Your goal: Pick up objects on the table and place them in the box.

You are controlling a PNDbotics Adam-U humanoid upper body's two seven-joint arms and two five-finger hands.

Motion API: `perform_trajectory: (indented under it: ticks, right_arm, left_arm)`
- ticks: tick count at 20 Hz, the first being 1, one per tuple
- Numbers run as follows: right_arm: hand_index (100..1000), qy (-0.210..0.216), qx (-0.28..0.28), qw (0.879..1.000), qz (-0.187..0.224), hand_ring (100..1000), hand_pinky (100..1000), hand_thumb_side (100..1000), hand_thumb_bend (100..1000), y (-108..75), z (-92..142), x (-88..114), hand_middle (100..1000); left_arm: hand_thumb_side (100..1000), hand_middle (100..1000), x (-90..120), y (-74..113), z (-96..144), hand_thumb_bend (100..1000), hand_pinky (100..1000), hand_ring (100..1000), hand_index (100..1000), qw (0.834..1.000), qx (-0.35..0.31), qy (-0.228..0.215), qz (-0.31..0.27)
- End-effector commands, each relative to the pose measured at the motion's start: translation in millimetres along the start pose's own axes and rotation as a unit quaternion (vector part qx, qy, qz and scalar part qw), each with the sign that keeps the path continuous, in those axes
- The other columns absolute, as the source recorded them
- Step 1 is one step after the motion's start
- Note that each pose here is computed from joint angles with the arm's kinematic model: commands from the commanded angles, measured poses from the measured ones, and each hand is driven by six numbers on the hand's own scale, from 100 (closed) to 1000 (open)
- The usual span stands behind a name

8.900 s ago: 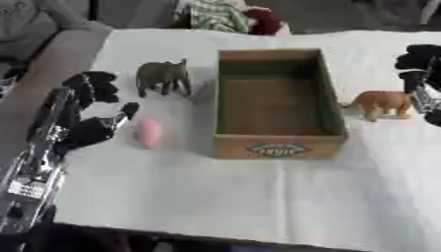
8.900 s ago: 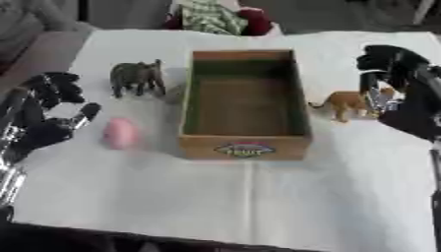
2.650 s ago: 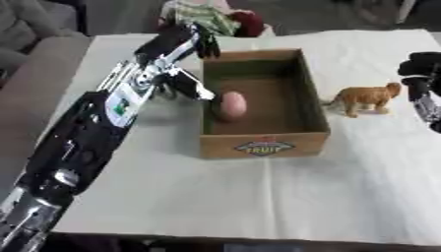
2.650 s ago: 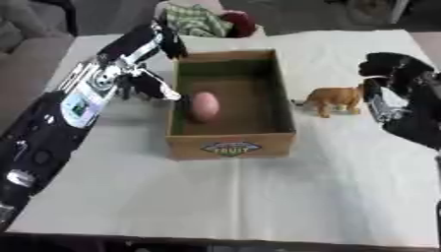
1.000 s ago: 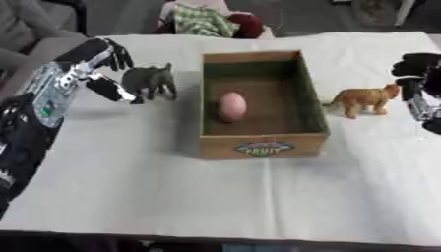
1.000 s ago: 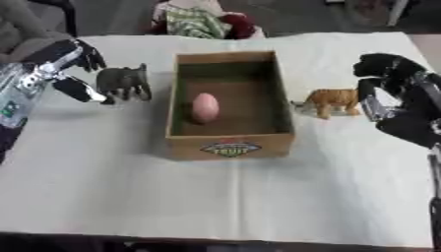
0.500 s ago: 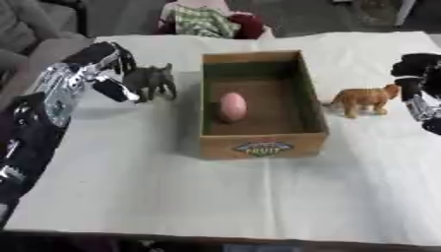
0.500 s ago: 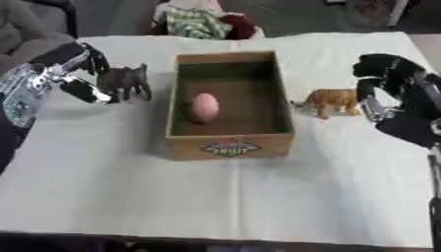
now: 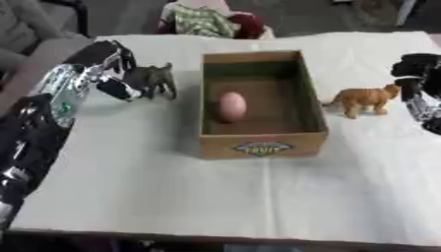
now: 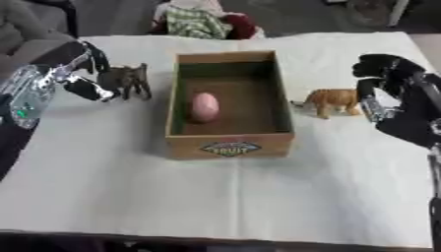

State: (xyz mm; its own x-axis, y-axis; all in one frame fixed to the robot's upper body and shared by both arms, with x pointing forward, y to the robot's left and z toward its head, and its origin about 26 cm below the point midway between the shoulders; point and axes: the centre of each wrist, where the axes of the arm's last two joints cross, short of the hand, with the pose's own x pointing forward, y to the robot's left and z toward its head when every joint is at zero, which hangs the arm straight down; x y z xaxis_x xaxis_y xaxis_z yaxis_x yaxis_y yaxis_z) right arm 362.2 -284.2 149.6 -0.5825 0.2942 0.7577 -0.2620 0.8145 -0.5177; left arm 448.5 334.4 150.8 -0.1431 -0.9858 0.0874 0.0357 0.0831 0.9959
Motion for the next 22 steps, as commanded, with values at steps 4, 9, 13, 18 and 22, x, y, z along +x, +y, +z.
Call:
perform_trajectory:
  ticks: [4,9,13,18,22]
  right_arm:
    - [846,-0.008,0.000,1.000,0.016,816,803,268,100,-8.1,-3.0,6.0,743]
    - [846,-0.008,0.000,1.000,0.015,816,803,268,100,-8.1,-3.0,6.1,743]
    - [846,-0.009,0.002,1.000,0.015,816,803,268,100,-7.8,-3.3,6.1,743]
    - [846,-0.010,0.003,1.000,0.016,816,803,264,100,-8.0,-4.2,6.5,744]
    - [846,-0.012,0.004,1.000,0.016,816,803,262,100,-7.8,-5.1,6.6,744]
  left_arm:
    - [274,515,0.0,46.6,7.7,551,660,544,653,0.996,0.085,-0.010,0.009]
    - [273,514,4.4,60.1,12.5,553,661,543,653,0.995,0.096,-0.015,0.013]
    - [279,531,-0.8,60.6,14.0,574,667,560,662,0.996,0.092,-0.005,0.006]
    - [298,666,-7.4,43.2,11.2,689,734,706,729,0.997,0.068,0.022,0.004]
    - [302,682,-11.2,26.0,4.2,696,742,723,737,0.998,0.057,0.029,-0.013]
